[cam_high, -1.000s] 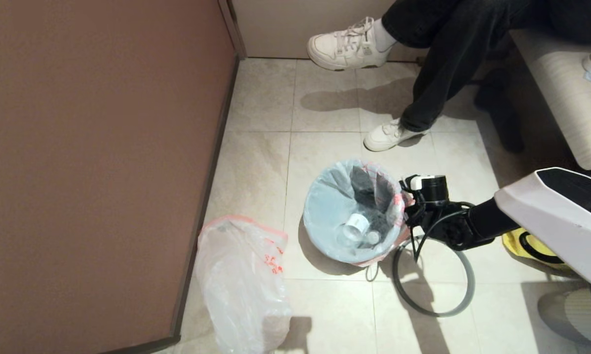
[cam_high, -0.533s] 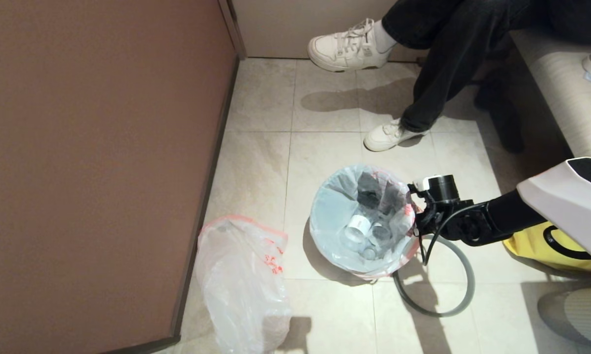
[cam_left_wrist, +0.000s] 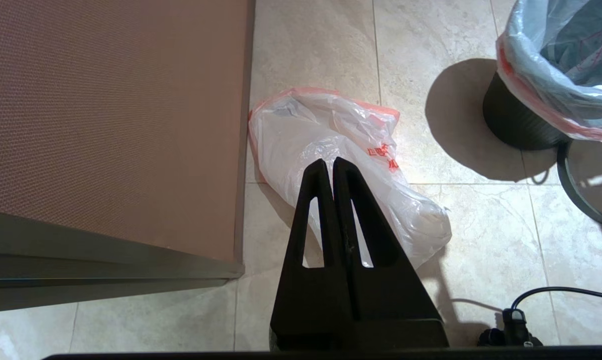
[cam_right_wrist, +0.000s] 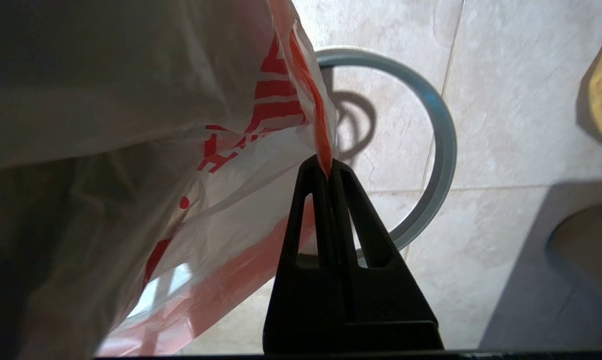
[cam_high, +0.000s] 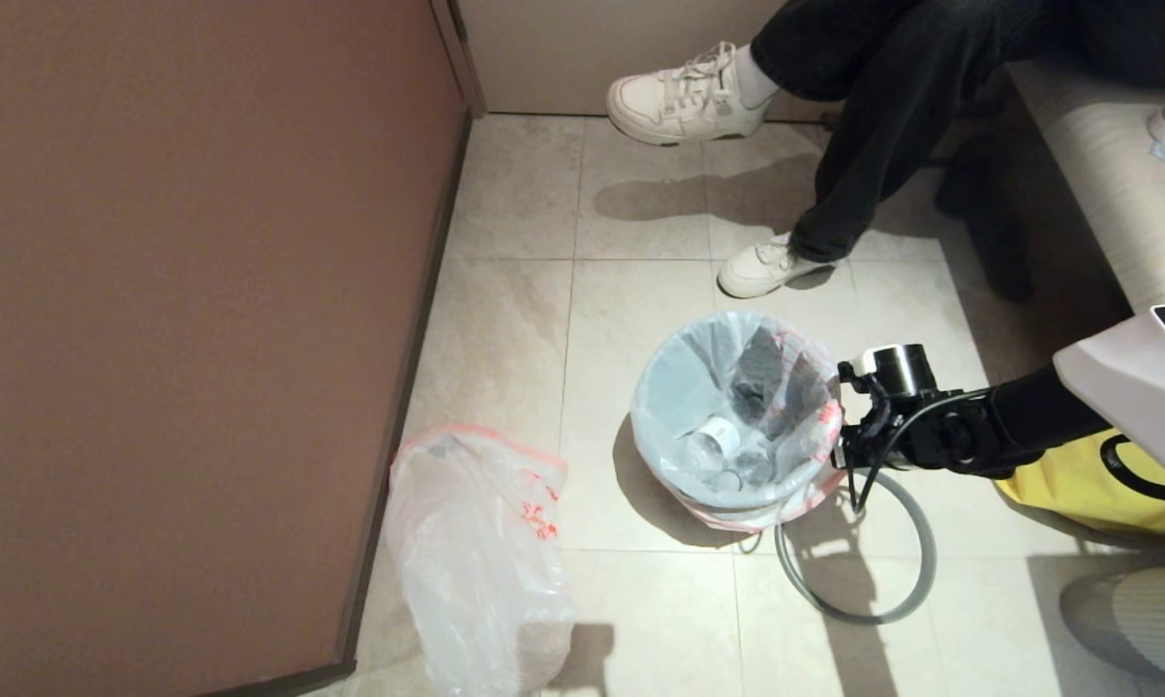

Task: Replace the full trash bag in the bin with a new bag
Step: Place the trash bag on the floor

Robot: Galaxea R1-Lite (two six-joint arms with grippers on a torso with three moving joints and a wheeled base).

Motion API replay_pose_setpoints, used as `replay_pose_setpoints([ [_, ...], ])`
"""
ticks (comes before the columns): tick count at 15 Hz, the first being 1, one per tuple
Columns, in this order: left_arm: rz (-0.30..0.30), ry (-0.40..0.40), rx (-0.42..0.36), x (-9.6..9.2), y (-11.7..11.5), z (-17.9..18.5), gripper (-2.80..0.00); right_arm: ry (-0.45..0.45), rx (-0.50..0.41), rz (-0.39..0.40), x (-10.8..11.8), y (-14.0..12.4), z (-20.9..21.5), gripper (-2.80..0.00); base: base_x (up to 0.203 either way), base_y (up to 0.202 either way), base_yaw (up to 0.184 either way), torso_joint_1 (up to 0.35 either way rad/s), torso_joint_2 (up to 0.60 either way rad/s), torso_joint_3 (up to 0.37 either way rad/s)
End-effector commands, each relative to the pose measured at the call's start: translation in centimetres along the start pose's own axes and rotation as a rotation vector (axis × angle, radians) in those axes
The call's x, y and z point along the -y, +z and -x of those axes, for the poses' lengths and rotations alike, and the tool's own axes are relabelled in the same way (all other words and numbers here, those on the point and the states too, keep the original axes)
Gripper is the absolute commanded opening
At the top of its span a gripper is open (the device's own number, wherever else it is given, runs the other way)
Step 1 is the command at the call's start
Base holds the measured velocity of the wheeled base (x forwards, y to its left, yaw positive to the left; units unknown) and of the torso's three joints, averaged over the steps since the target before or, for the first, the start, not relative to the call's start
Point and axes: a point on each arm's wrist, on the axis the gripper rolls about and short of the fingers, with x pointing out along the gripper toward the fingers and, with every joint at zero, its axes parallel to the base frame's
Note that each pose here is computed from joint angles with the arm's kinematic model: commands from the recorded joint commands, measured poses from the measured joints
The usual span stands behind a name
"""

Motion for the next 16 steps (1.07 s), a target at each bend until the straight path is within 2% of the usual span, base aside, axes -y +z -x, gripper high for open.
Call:
replay_pose_setpoints([
  [1, 0.000, 0.000, -0.001, 0.0, 0.0, 0.0, -2.80, 0.010, -0.014, -0.056, 1.0, 0.2, 0.2, -2.80, 0.000, 0.000, 0.000, 0.000, 0.00, 0.000],
  [4, 0.000, 0.001, -0.001, 0.0, 0.0, 0.0, -2.80, 0.070, -0.057, -0.162, 2.0, 0.6, 1.3, -2.80, 0.000, 0.000, 0.000, 0.000, 0.00, 0.000],
  [6, 0.000, 0.000, -0.001, 0.0, 0.0, 0.0, -2.80, 0.132, -0.107, -0.272, 2.4, 0.8, 2.5, -2.80, 0.000, 0.000, 0.000, 0.000, 0.00, 0.000],
  [8, 0.000, 0.000, -0.001, 0.0, 0.0, 0.0, -2.80, 0.153, -0.119, -0.325, 2.7, 1.1, 3.6, -2.80, 0.000, 0.000, 0.000, 0.000, 0.00, 0.000],
  [11, 0.000, 0.001, -0.001, 0.0, 0.0, 0.0, -2.80, 0.177, -0.137, -0.361, 2.8, 1.1, 5.0, -2.80, 0.000, 0.000, 0.000, 0.000, 0.00, 0.000],
  [16, 0.000, 0.000, -0.001, 0.0, 0.0, 0.0, -2.80, 0.199, -0.111, -0.359, 2.7, 1.8, 7.4, -2.80, 0.000, 0.000, 0.000, 0.000, 0.00, 0.000],
])
